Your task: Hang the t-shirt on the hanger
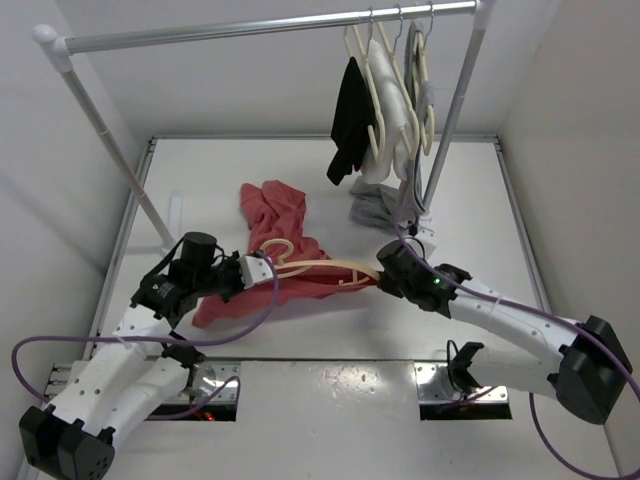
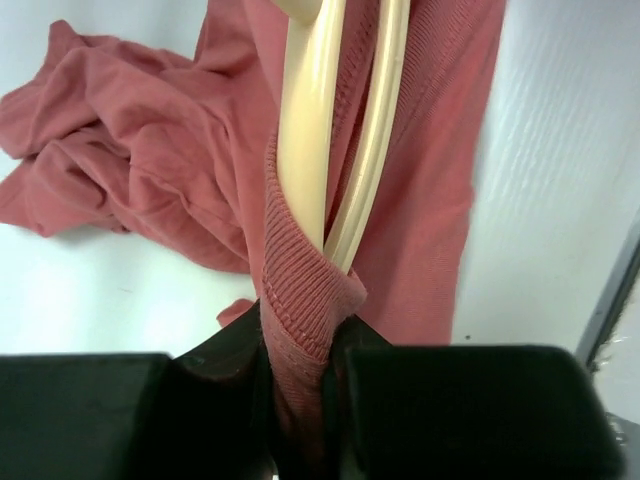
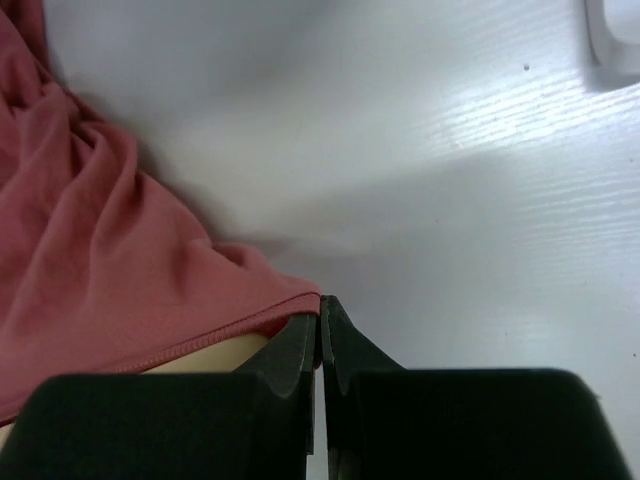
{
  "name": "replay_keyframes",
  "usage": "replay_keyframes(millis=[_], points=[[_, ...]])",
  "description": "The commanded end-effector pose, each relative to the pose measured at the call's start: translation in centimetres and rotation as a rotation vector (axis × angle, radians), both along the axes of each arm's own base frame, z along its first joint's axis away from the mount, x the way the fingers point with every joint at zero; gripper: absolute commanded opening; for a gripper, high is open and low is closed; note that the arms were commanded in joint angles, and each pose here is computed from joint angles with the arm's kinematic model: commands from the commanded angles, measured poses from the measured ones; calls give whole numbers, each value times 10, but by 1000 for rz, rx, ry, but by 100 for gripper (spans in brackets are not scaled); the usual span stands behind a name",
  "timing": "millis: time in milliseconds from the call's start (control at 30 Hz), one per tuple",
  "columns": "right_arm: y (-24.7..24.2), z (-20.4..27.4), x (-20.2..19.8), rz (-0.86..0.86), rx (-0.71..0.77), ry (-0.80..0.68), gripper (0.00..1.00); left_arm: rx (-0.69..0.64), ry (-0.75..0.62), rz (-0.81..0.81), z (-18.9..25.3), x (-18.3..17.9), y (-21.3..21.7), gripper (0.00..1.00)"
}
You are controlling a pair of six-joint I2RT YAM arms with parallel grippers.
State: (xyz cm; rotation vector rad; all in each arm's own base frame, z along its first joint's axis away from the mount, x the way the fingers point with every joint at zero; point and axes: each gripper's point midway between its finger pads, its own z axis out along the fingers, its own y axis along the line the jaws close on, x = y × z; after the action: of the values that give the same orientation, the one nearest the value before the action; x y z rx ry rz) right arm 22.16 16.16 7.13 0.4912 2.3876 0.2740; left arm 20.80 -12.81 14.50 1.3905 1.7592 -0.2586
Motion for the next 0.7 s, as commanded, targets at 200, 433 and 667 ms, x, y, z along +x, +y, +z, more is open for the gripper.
replay_keyframes(millis=[200,433,667], points=[[-69,0,-5,-56,-248,47,0,238,-131,159,-8,39,48,0],[-73,13,0,30,-304,48,0,378,-206,210,0,71,66,0],[-34,33,17,245,-254,-5,0,376,-252,146,13,82,47,0]])
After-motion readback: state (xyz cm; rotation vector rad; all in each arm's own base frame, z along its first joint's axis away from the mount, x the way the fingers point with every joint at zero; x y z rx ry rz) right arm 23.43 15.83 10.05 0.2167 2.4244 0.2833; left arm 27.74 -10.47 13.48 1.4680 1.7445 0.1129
